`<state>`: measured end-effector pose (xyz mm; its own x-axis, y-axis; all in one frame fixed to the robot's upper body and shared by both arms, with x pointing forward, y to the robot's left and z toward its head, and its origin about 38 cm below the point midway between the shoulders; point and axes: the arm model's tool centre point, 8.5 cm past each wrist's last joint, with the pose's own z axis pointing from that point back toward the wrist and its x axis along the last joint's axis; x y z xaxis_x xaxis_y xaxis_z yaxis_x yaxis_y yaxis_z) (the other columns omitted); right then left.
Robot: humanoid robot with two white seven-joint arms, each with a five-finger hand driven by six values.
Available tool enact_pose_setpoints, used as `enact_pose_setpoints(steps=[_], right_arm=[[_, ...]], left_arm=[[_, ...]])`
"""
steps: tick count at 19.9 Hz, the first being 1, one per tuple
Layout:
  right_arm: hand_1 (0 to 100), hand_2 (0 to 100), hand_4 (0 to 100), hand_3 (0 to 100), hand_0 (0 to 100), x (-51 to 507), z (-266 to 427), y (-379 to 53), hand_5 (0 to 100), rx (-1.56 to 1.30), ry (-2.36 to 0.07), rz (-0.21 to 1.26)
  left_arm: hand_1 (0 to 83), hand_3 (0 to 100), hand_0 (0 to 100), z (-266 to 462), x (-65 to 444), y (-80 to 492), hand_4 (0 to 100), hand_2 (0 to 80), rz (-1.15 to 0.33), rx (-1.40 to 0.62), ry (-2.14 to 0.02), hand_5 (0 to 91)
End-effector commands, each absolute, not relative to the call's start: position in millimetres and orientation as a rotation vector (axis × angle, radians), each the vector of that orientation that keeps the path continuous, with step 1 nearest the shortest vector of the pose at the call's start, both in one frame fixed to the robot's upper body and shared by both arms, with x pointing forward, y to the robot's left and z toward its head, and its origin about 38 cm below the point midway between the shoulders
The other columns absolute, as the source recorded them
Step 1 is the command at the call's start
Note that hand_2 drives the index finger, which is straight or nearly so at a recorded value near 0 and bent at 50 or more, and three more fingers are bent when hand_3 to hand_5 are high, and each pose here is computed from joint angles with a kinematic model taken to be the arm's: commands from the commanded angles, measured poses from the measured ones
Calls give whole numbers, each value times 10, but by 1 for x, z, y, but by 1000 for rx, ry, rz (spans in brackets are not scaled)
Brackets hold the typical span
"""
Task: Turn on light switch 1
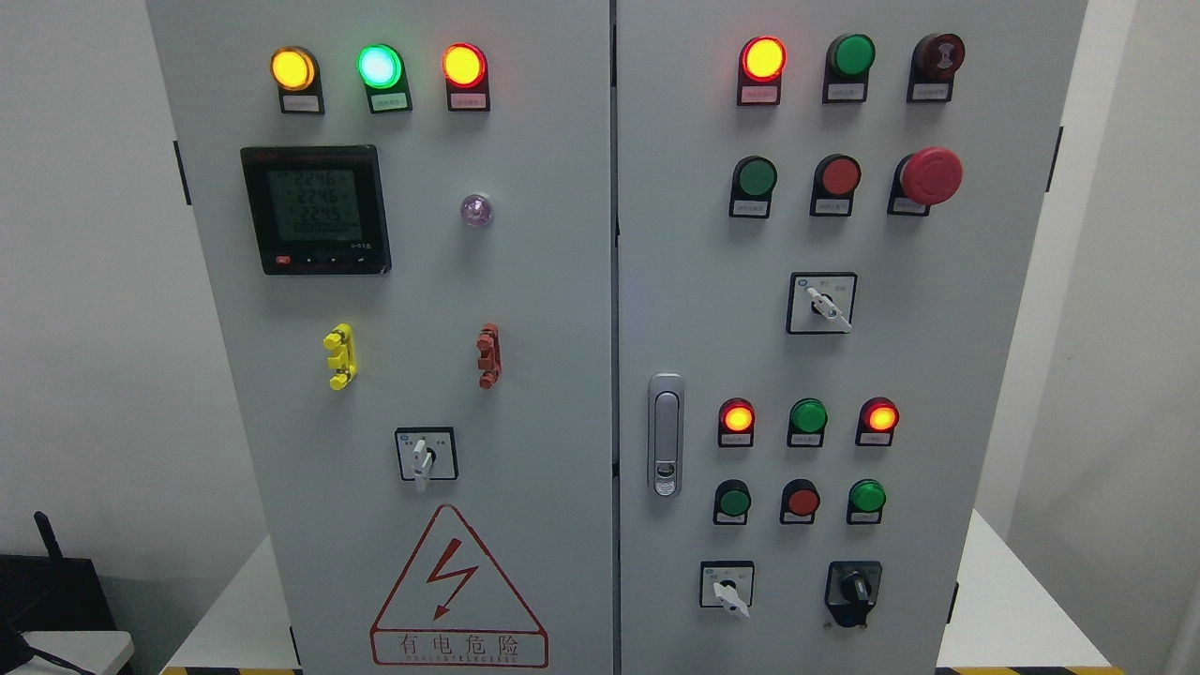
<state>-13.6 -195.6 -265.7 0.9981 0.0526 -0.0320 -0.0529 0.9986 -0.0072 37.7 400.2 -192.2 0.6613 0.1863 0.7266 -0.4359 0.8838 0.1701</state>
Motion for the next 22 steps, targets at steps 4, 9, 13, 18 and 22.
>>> enact_pose_setpoints(steps=[4, 9, 13, 18, 22], right_arm=[[389, 0, 0, 0, 120, -14, -266, -195, 0, -7, 32, 34], [389, 0, 0, 0, 120, -14, -266, -196, 0, -7, 32, 36], [389, 0, 0, 0, 120, -14, -266, -196, 0, -7, 32, 36], [389, 0, 0, 0, 120, -14, -266, -196, 0, -7, 32, 36], [389, 0, 0, 0, 120, -14, -266, -196, 0, -7, 32, 36]], left_arm=[[167, 384, 332, -13, 104, 519, 477, 210, 348, 697, -1353, 202], [313, 408, 120, 40, 135, 531, 489, 231, 246, 688, -1512, 262], [334, 431, 103, 72, 160, 527, 498, 267, 208, 702, -1623, 288], [345, 450, 101, 110, 187, 527, 506, 311, 170, 721, -1739, 327], [352, 459, 102, 138, 210, 511, 514, 349, 121, 702, -1834, 366]])
